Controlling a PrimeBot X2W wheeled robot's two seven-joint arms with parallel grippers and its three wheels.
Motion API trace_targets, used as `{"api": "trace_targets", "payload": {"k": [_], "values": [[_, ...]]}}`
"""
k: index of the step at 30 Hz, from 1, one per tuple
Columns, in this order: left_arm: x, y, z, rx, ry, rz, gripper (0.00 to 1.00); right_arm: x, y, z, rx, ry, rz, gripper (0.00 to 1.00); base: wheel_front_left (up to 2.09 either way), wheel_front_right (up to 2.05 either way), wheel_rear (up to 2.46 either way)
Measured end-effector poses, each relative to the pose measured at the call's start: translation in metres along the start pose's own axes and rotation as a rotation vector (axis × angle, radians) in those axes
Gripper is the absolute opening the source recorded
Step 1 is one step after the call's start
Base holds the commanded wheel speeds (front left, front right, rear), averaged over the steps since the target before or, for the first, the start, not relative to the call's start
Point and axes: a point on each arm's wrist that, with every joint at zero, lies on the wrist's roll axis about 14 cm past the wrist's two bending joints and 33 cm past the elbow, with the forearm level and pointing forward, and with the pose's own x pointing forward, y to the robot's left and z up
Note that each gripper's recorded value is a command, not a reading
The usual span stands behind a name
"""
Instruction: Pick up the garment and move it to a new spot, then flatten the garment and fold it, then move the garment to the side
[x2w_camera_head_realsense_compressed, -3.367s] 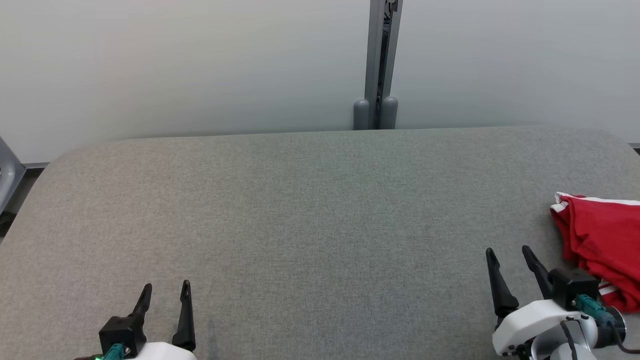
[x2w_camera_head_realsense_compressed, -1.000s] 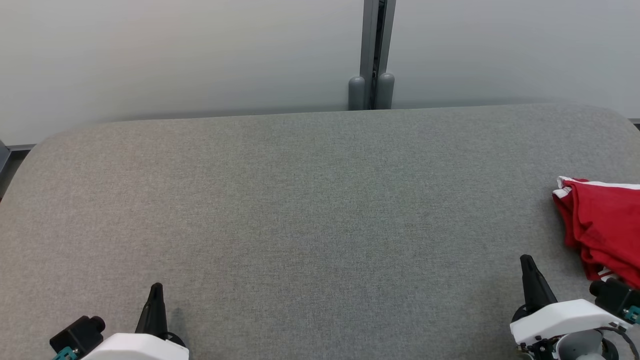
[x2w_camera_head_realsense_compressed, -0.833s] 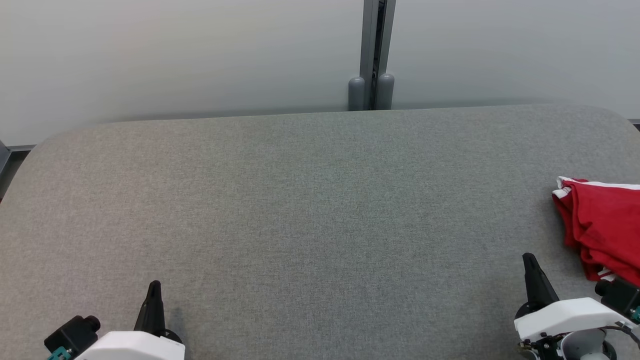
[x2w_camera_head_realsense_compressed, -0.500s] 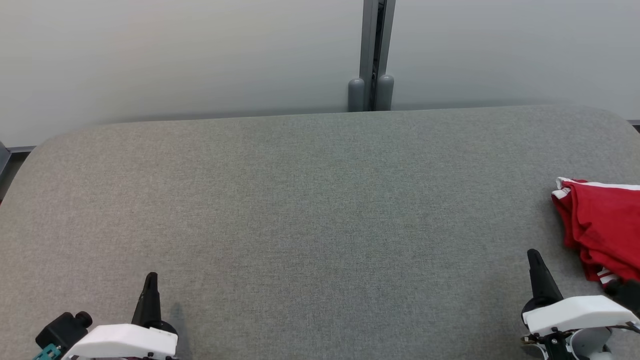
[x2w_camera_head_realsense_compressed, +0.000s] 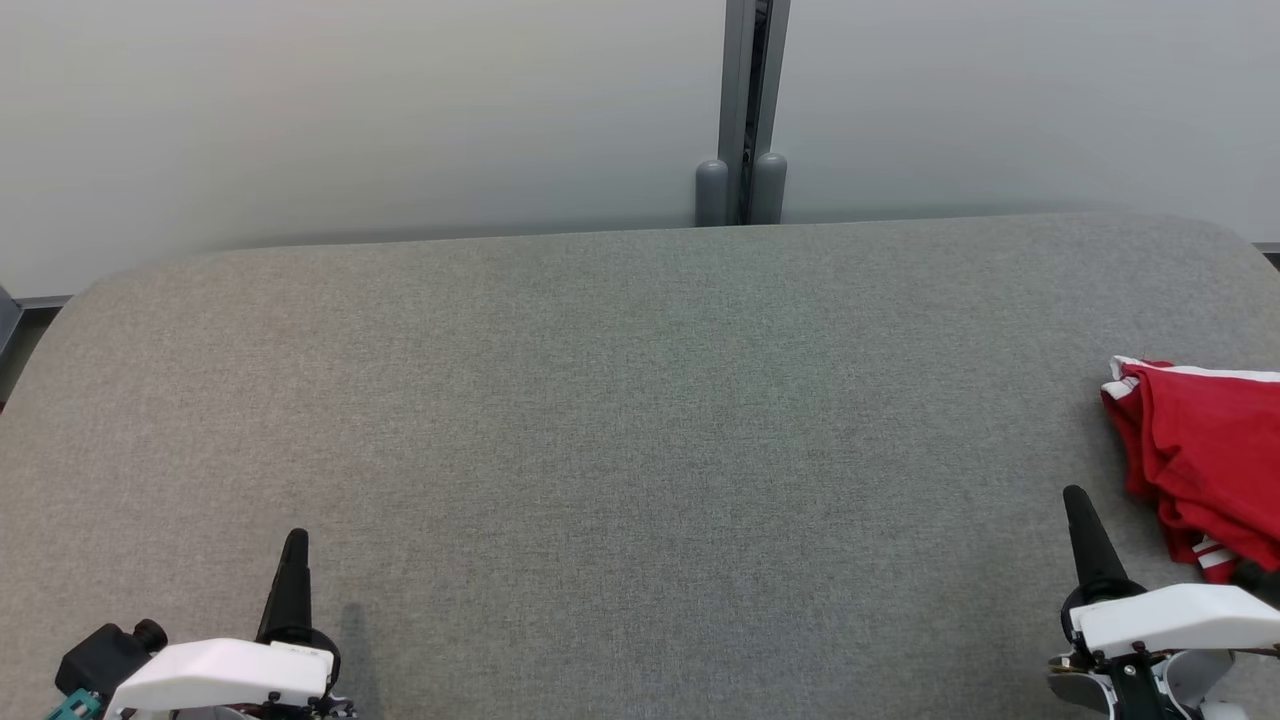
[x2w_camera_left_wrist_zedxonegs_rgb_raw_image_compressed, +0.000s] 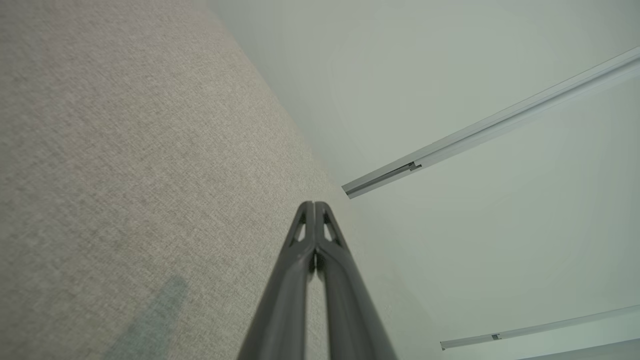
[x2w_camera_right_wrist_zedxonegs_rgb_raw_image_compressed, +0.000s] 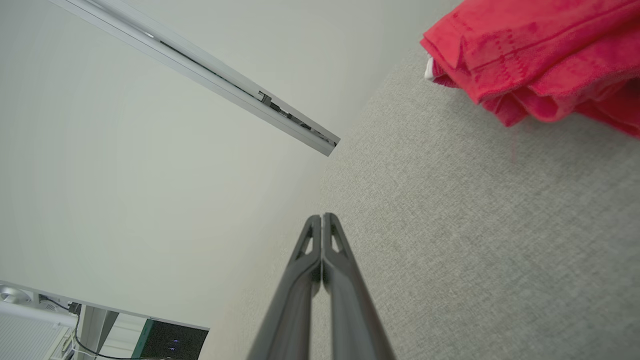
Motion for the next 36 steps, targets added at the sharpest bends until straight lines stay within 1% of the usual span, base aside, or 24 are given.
{"api": "trace_targets", "payload": {"k": [2,13,14,36], "values": [[0.0,-0.002,0.001,-0.034,-0.001,-0.009,0.0,0.0,0.002,0.002,0.035,-0.005,0.007,0.0,0.0,0.0,0.0],[0.003,-0.013,0.007,-0.13,-0.003,-0.048,0.0,0.0,0.006,0.008,0.141,-0.014,0.022,0.0,0.0,0.0,0.0],[0.004,-0.015,0.009,-0.151,-0.007,-0.053,0.0,-0.001,0.007,0.009,0.161,-0.016,0.025,0.0,0.0,0.0,0.0],[0.006,-0.034,0.02,-0.335,-0.006,-0.132,0.0,-0.002,0.018,0.019,0.357,-0.022,0.075,0.0,0.0,0.0,0.0]]}}
